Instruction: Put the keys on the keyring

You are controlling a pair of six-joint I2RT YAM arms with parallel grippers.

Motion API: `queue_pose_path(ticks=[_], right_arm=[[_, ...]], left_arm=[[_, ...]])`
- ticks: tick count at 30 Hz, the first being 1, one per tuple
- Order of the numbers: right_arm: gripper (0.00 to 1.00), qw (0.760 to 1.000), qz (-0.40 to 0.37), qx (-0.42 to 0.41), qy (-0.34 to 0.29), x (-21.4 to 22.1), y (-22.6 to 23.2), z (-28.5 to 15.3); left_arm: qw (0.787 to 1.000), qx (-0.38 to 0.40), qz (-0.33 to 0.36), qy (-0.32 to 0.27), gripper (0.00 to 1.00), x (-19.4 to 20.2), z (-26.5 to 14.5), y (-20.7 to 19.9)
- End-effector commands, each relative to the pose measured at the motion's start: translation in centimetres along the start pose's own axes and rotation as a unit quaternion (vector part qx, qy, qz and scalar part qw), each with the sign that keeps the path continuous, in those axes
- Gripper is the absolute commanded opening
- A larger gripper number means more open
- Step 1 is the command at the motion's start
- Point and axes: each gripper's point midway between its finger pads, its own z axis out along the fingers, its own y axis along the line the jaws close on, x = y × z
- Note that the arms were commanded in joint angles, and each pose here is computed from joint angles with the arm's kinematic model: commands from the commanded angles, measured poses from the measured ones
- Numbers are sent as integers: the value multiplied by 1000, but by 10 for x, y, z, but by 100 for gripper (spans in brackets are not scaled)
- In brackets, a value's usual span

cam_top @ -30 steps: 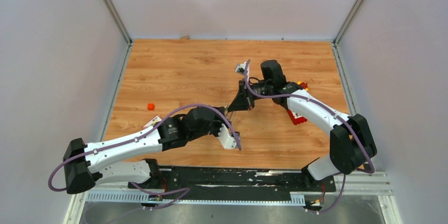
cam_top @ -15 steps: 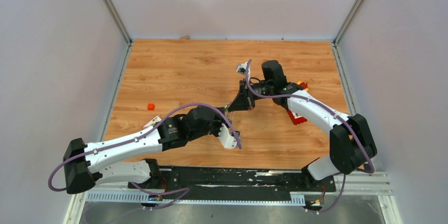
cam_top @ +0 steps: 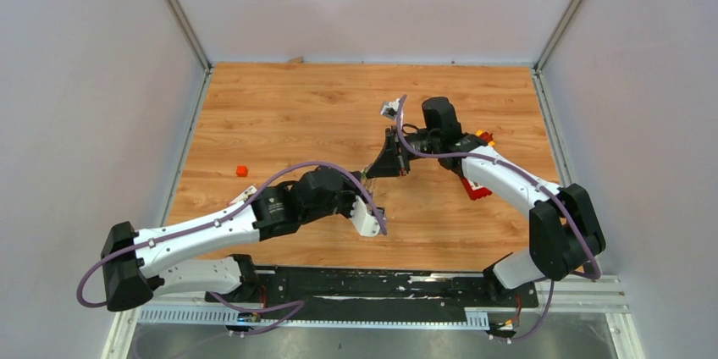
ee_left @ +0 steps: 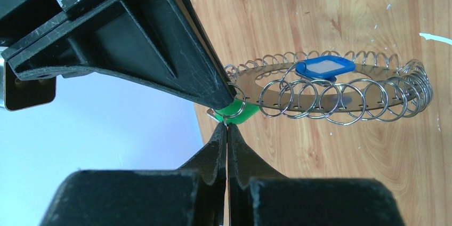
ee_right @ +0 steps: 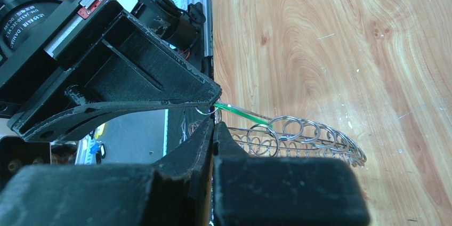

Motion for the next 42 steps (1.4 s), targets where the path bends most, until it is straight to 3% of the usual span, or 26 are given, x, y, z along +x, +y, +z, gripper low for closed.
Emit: queue_pose_path(ticks=[1,23,42], right_arm=[[0,997,-67,-22,-38,-30,19,-10],[0,993,-83,-69,-37,-31,40,-13],[0,994,-86,-55,-36,-29,32,-13]], left_arm=[[1000,19,-17,-11,0,-4,-2,-3],[999,28,-28,-4,0,-1,4,-3],[998,25,-49,-19,0,0,0,2]])
